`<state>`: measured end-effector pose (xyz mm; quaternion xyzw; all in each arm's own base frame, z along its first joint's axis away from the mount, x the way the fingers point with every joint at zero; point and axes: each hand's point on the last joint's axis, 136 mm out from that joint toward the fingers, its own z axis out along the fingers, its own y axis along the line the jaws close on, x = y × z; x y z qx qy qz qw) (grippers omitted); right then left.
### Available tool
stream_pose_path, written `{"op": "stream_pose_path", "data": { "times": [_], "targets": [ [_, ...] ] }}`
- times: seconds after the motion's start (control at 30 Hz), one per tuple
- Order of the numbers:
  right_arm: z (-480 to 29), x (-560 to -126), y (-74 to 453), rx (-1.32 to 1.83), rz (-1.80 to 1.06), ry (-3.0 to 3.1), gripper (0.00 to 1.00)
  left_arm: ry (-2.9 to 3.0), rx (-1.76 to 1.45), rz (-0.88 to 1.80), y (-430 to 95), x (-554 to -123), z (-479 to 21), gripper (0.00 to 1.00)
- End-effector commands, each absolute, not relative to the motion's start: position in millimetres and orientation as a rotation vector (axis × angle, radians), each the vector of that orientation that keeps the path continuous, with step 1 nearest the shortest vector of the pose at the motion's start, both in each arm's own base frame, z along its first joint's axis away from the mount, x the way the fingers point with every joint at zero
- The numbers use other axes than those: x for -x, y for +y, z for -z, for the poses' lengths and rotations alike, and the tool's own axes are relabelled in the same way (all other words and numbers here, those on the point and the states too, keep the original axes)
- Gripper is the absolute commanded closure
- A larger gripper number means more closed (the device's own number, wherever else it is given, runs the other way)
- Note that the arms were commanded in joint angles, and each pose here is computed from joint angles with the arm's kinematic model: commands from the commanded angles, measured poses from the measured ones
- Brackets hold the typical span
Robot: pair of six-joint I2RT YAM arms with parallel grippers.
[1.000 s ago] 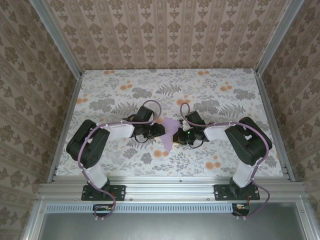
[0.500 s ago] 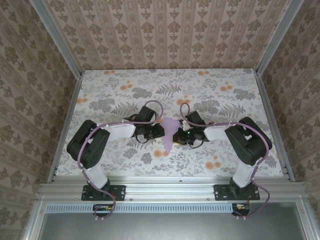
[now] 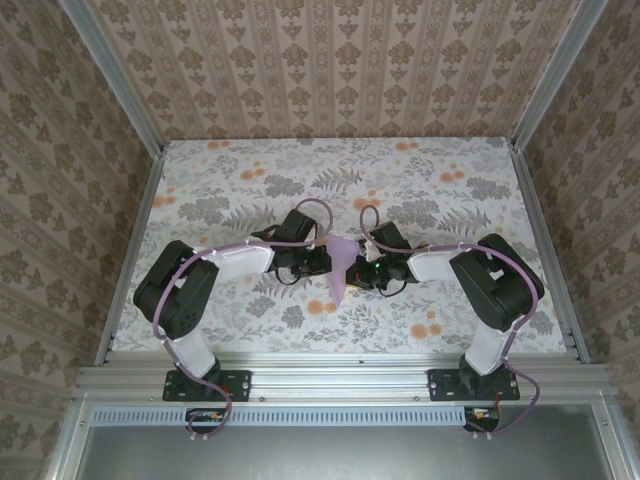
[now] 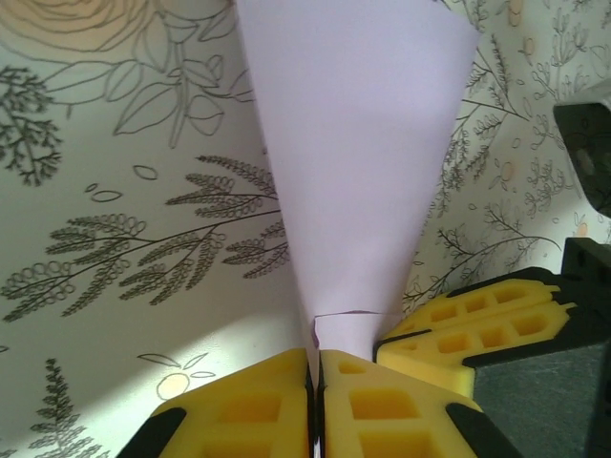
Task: Fold a paper plane with a square sheet of paper (pick it up from the middle)
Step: Fold the wing for the fifth time at the center of the table.
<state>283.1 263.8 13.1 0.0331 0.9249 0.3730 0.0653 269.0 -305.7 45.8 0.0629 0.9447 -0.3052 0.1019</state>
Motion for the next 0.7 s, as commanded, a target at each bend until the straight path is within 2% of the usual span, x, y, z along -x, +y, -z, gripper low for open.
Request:
{"op": "stream_pose_path", "data": {
  "times": [0.0, 0.67],
  "targets": [
    [18.8, -271.1, 241.2, -0.166, -0.943, 2.91, 0.95, 2.767, -0.245, 0.937, -314.5, -268.3, -57.7, 0.88],
    [12.4, -272.6, 238.6, -0.164, -0.954, 2.881, 0.96, 2.801, -0.347, 0.986, -347.8, -259.5, -45.7, 0.88]
  ]
}}
